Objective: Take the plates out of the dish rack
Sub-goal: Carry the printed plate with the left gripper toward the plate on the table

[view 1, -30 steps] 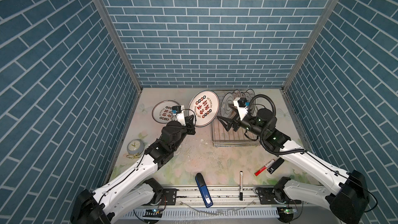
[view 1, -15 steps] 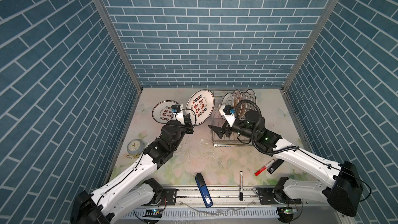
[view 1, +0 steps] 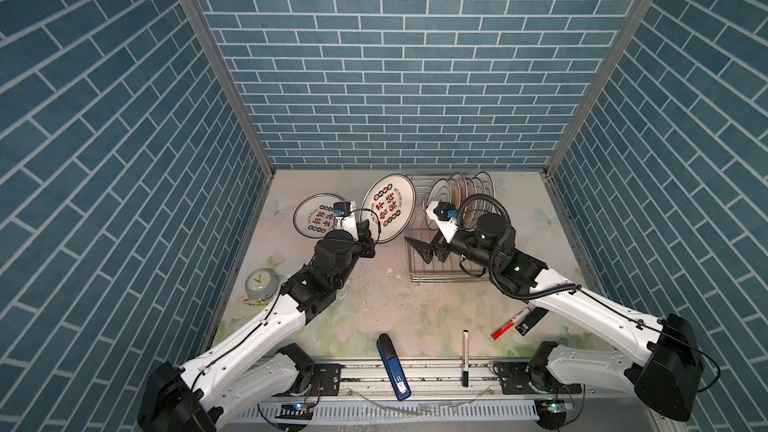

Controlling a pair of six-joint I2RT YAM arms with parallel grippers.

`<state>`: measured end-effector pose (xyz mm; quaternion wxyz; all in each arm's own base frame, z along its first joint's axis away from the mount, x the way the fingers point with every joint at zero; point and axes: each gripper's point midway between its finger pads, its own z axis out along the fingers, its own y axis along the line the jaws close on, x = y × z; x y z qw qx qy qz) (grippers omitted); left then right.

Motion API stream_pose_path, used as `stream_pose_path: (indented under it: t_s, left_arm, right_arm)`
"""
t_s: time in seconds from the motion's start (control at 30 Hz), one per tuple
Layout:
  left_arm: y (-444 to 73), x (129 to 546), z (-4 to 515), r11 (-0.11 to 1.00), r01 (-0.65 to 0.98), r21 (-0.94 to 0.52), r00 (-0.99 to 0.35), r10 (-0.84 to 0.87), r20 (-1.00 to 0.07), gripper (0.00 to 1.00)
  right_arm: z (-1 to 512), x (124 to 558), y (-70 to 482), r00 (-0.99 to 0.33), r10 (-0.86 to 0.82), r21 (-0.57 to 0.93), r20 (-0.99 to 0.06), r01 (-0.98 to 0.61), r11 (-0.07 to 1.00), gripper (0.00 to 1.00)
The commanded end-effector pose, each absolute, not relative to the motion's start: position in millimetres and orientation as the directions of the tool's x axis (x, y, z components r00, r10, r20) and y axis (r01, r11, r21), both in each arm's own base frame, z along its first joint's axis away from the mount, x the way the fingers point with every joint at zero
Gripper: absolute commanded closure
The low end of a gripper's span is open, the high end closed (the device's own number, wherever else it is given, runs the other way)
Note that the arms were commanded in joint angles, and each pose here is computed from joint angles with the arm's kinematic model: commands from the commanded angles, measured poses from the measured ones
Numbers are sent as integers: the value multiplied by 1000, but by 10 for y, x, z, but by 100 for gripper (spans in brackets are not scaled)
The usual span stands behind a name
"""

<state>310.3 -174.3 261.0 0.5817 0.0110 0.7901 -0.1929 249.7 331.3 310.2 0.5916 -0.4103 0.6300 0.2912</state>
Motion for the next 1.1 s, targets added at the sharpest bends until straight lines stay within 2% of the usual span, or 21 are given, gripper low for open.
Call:
stream_pose_path:
  t_s: [0.0, 0.1, 0.23, 0.47, 0.67, 0.9, 1.0, 1.07]
  left_arm:
    - [-1816, 3137, 2937, 887, 281, -366, -265, -295, -918, 100]
    - [-1816, 3140, 2929, 880, 276, -387, -268, -317, -910, 100]
    - [-1669, 3177, 2905, 881, 187, -434, -273, -378, -885, 100]
    - [-1266, 3240, 2751, 757, 105, -645, -282, -599, -749, 100]
    - [-1002, 3212, 2627, 726, 29, -687, -247, -660, -709, 100]
    - [-668, 3431, 2328, 620, -66, -782, -271, -765, -584, 100]
    - [-586, 3489, 2274, 604, -91, -791, -260, -782, -567, 100]
    - [-505, 3522, 2204, 572, -116, -812, -250, -808, -533, 100]
  right_arm:
    - [3222, 2517, 3277, 86, -148, -152, -985, -842, 519, 1]
    - [3215, 2555, 3253, 76, -153, -148, -985, -829, 539, 1]
    - [3190, 2632, 3260, 52, -154, -132, -987, -815, 564, 1]
    - [3165, 2759, 3387, 3, -157, -93, -988, -814, 573, 1]
    - [3153, 2975, 3465, -38, -135, -56, -990, -775, 630, 1]
    - [3094, 3088, 3739, -104, -115, 15, -988, -803, 596, 1]
    - [3011, 3376, 3684, -180, -104, 53, -978, -698, 714, 1]
    - [2957, 3482, 3704, -196, -91, 65, -976, -669, 741, 1]
